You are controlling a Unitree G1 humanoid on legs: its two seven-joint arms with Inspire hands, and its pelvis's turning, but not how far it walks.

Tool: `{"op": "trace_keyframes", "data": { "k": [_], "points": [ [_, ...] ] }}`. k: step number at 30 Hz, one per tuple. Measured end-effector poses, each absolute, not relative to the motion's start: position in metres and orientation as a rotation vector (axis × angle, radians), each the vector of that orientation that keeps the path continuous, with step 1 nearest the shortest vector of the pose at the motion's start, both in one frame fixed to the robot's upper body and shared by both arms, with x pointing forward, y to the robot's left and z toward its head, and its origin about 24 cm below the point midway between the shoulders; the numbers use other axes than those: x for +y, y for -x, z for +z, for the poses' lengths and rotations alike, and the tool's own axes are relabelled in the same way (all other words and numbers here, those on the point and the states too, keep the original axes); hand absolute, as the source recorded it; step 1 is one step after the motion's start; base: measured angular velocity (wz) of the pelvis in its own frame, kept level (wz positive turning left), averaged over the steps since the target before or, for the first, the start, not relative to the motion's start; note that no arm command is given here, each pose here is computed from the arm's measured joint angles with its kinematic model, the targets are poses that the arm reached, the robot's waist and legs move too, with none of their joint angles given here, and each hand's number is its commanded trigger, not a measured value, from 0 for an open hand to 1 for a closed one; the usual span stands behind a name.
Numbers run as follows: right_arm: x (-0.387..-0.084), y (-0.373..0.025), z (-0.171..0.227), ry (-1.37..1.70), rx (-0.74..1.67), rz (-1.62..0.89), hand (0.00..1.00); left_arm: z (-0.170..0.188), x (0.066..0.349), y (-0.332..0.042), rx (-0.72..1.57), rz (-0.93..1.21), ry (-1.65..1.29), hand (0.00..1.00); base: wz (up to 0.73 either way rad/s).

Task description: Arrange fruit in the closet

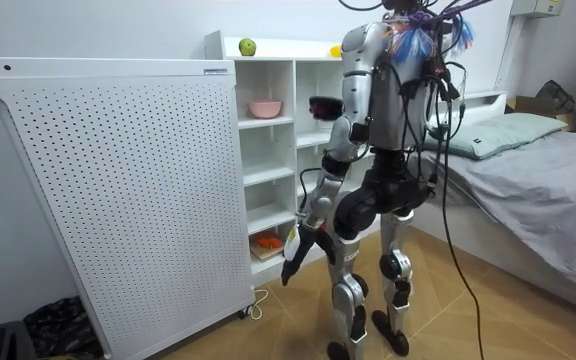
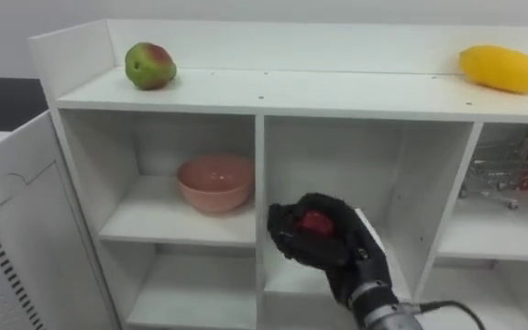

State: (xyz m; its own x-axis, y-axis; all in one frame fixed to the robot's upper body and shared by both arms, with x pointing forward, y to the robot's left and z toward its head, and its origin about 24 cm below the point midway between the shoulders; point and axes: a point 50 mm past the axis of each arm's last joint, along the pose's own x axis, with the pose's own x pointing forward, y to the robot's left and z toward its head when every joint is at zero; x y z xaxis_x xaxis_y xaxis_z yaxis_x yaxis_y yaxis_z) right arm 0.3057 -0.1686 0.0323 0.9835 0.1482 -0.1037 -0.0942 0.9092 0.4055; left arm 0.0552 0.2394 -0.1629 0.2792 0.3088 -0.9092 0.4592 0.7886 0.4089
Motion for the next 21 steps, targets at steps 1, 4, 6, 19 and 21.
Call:
{"op": "trace_keyframes", "data": {
  "k": [1, 4, 6, 19, 21],
  "points": [
    [-0.17, -0.304, 0.023, -0.435, 0.171, 0.103, 1.0, -0.163, 0.239, -0.057, 1.313, -0.109, -0.699, 0.0, 0.0],
    [-0.174, -0.298, -0.004, -0.595, 0.283, 0.013, 1.0, -0.164, 0.234, -0.061, 1.308, -0.098, -0.663, 0.0, 0.0],
    [-0.18, -0.295, -0.018, -0.685, 0.337, -0.046, 1.0, -0.165, 0.231, -0.059, 1.324, -0.087, -0.628, 0.0, 0.04],
    [-0.214, -0.311, -0.023, -1.216, 0.301, -0.334, 1.0, -0.167, 0.227, -0.055, 1.359, 0.017, -0.45, 0.0, 0.03],
    [-0.219, -0.319, -0.015, -1.232, 0.277, -0.334, 1.0, -0.167, 0.226, -0.057, 1.353, 0.034, -0.42, 0.0, 0.07]
  ]
}}
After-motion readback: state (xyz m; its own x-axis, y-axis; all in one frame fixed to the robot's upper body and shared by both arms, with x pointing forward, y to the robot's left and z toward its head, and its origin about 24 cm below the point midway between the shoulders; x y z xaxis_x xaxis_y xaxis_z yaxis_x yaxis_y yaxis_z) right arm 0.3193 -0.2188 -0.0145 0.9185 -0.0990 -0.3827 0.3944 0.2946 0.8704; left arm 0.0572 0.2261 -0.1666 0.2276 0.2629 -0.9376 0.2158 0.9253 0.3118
